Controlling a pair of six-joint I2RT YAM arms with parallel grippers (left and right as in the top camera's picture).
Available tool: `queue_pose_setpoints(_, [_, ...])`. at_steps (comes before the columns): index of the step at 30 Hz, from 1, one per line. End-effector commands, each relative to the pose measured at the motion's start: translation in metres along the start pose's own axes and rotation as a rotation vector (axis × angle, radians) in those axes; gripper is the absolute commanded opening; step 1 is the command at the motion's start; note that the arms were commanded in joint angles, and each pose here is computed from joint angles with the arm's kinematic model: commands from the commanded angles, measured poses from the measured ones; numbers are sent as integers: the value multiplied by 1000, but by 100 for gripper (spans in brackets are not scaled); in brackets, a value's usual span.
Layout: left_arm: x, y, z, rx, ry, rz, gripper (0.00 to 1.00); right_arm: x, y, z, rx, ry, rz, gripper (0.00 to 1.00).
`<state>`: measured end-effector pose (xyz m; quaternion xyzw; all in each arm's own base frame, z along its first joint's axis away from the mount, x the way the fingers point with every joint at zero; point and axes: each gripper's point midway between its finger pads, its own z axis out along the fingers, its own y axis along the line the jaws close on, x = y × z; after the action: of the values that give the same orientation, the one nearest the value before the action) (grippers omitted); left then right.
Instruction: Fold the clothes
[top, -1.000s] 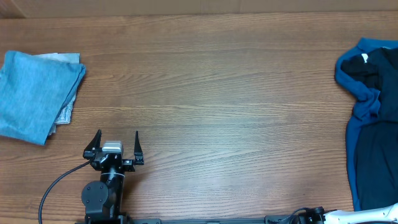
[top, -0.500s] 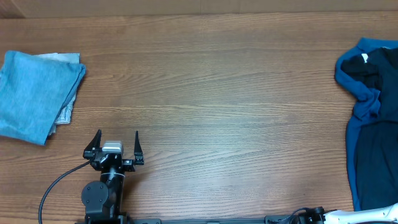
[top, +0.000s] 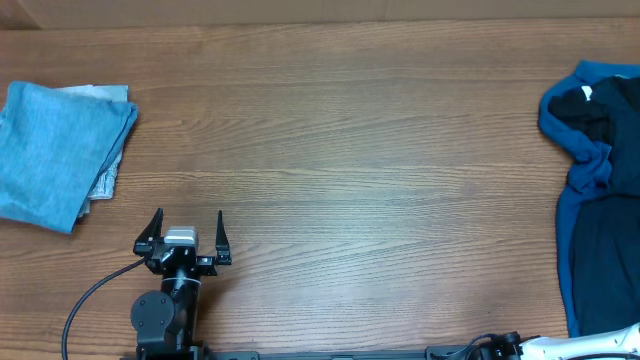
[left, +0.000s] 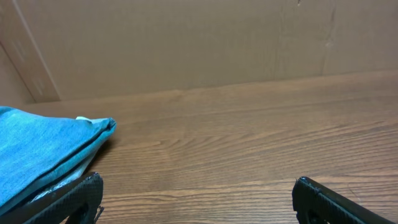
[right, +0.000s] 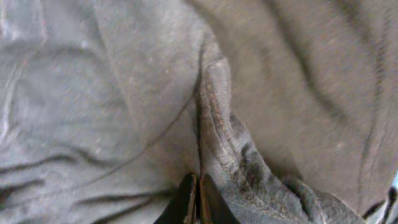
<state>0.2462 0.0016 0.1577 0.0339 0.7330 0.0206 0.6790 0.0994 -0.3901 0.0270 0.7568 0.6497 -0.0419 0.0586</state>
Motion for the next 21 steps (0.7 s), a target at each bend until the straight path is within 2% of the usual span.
queue_pose_setpoints(1, [1, -2, 0, 4, -5, 17, 100, -14, 50, -41, -26, -100, -110, 4])
queue_pose_setpoints(5, [1, -2, 0, 4, -5, 17, 100, 0, 114, -98, -94, -175, -268, 4])
queue_pose_setpoints(10, [1, -2, 0, 4, -5, 17, 100, 88, 204, -155, -254, -183, -538, 4])
queue_pose_setpoints(12, [1, -2, 0, 4, -5, 17, 100, 159, 244, -173, -341, -143, -708, 4])
queue_pose_setpoints(14, [1, -2, 0, 4, -5, 17, 100, 261, 280, -189, -443, -62, -919, 4])
queue_pose_setpoints(16, [1, -2, 0, 4, -5, 17, 100, 327, 293, -200, -502, -36, -1039, 4])
queue_pose_setpoints(18, [1, -2, 0, 4, -5, 17, 100, 411, 302, -218, -592, -26, -1208, 4])
queue_pose_setpoints(20, [1, -2, 0, 4, -5, 17, 100, 478, 299, -235, -678, -12, -1321, 4])
queue_pose_setpoints(21, [1, -2, 0, 4, -5, 17, 100, 525, 294, -250, -755, -11, -1407, 4])
